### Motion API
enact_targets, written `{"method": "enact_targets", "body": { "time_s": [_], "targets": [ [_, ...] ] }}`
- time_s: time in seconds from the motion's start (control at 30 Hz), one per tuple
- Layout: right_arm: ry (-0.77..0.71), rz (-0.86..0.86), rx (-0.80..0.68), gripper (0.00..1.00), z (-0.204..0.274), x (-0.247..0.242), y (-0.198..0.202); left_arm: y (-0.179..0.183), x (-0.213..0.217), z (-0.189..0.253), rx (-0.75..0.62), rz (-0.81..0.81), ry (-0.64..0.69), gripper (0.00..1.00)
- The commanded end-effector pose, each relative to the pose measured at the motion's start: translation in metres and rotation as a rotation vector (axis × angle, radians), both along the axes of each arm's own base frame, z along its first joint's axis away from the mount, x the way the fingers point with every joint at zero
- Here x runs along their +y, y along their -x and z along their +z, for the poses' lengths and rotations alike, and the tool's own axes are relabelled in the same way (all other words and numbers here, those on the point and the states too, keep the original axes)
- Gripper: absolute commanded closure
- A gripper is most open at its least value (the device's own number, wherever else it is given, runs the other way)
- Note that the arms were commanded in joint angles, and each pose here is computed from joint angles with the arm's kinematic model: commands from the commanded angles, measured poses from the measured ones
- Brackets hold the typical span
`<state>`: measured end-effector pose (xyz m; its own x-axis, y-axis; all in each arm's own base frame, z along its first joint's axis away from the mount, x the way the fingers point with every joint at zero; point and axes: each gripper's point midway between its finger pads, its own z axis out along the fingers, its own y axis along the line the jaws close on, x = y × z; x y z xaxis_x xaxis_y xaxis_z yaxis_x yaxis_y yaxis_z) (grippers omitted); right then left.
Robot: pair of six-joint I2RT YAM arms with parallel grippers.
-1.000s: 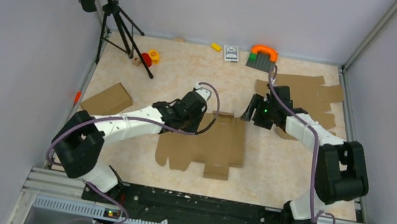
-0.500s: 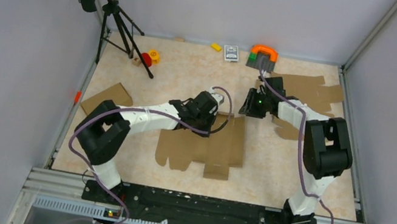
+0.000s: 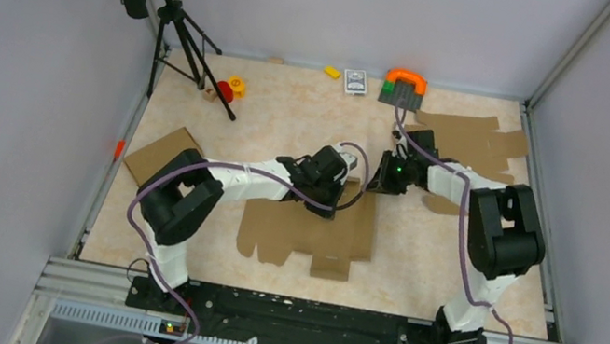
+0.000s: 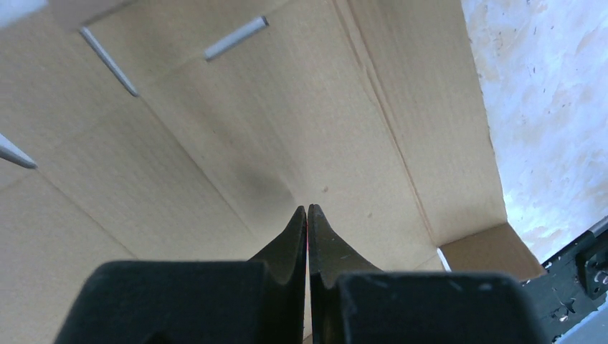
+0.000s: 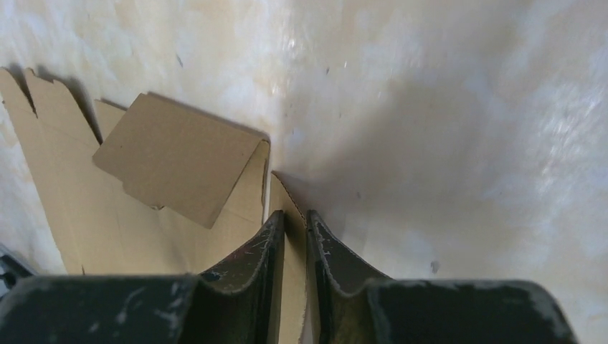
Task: Fold the paper box
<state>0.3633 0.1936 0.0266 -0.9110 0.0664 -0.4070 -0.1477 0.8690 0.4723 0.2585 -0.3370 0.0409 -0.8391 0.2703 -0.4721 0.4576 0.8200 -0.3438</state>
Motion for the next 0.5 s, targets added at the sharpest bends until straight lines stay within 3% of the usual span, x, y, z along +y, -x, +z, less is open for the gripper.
{"method": "enact_targets", "body": {
  "time_s": [0.0, 0.17, 0.3, 0.47],
  "targets": [
    [-0.053, 0.02, -0.07, 0.86, 0.03, 0.002, 0.007, -0.002, -0.011, 0.005, 0.006, -0.006, 0.037, 1.0],
    [-0.077, 0.031, -0.083, 0.87, 0.041, 0.004, 0.017, 0.005, -0.009, 0.0, 0.045, -0.017, 0.014, 1.0],
    [-0.067, 0.058, -0.106, 0.72, 0.043, 0.006, 0.031, 0.015, -0.013, 0.003, 0.075, -0.038, 0.009, 1.0],
    [-0.063, 0.063, -0.118, 0.69, 0.038, 0.002, 0.048, 0.029, -0.011, -0.003, 0.103, -0.039, -0.054, 1.0]
  ]
}}
